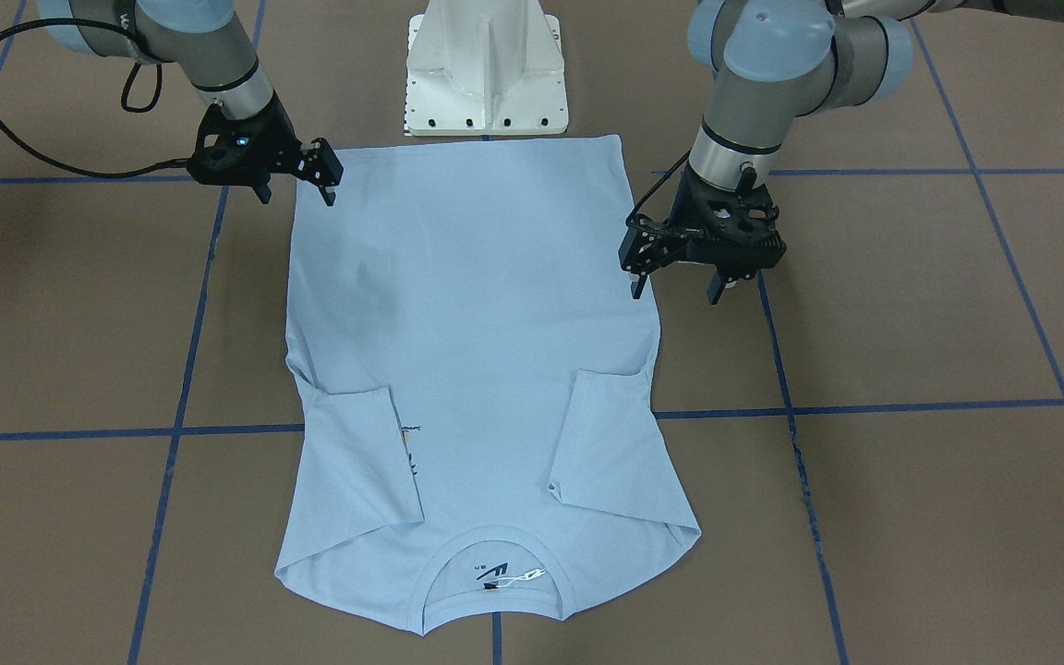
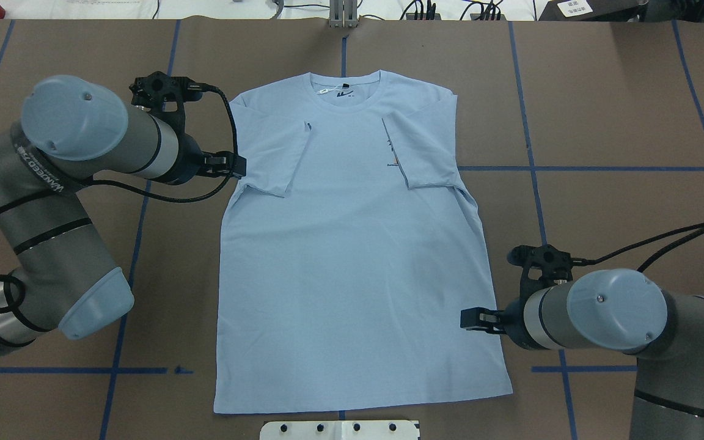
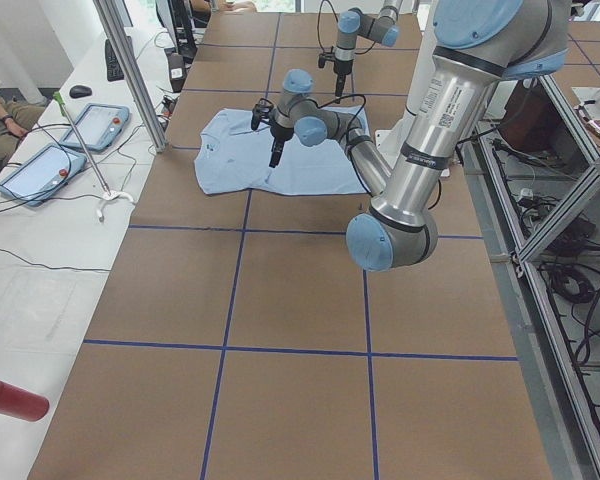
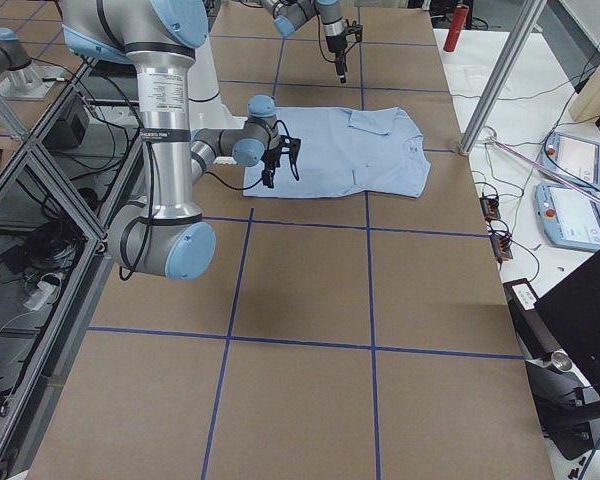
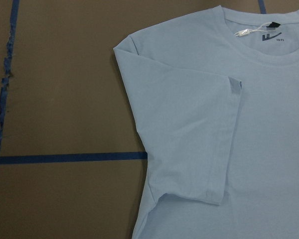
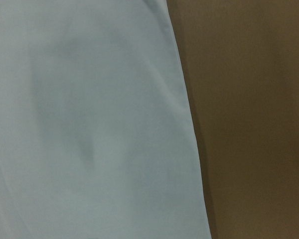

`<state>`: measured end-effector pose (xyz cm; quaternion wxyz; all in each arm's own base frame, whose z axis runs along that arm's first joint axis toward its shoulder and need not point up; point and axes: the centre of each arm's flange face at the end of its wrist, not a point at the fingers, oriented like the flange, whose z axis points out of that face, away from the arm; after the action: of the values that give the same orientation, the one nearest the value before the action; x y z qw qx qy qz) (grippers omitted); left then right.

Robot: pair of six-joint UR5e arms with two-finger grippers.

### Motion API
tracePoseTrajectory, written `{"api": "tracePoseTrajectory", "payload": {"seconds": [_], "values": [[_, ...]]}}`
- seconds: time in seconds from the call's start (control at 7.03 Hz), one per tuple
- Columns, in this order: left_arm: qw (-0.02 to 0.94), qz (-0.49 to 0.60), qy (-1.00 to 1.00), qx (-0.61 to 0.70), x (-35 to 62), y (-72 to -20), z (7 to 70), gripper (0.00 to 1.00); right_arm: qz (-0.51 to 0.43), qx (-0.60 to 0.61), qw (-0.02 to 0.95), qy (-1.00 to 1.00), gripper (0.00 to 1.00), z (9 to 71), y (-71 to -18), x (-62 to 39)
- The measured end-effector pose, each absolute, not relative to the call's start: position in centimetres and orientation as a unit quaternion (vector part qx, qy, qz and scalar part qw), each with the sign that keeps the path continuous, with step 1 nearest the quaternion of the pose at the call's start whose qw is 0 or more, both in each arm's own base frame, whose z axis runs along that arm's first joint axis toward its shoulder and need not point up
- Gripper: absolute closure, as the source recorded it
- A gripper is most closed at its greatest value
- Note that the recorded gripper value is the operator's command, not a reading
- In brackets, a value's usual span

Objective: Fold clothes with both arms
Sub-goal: 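Move both grippers to the shirt hem nearest the robot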

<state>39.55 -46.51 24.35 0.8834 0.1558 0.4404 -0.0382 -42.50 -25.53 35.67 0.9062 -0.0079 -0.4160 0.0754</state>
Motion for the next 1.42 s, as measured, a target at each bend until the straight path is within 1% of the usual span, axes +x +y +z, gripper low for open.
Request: {"api": "tracePoseTrajectory", "payload": {"seconds": [0.28,0.57,0.85,1.14,1.42], "values": [[0.88,-0.036,0.447,0.159,39.3,-46.1,23.6,0.0,0.055,-0.021,0.917,-0.395,0.0,37.7,-22.3,-43.5],[0.879,-0.035,0.449,0.16,39.4,-45.9,23.3,0.0,0.043,-0.026,0.925,-0.378,0.02,39.5,-20.8,-44.6],[0.878,-0.034,0.45,0.16,39.5,-45.9,23.2,0.0,0.036,-0.031,0.926,-0.374,0.26,39.8,-20.2,-45.1],[0.878,-0.034,0.45,0.161,39.5,-45.8,23.2,0.0,0.032,-0.036,0.926,-0.375,0.45,39.7,-20.0,-45.3],[0.878,-0.034,0.45,0.161,39.5,-45.9,23.1,0.0,0.03,-0.038,0.927,-0.373,0.45,40.0,-19.8,-45.6]]}}
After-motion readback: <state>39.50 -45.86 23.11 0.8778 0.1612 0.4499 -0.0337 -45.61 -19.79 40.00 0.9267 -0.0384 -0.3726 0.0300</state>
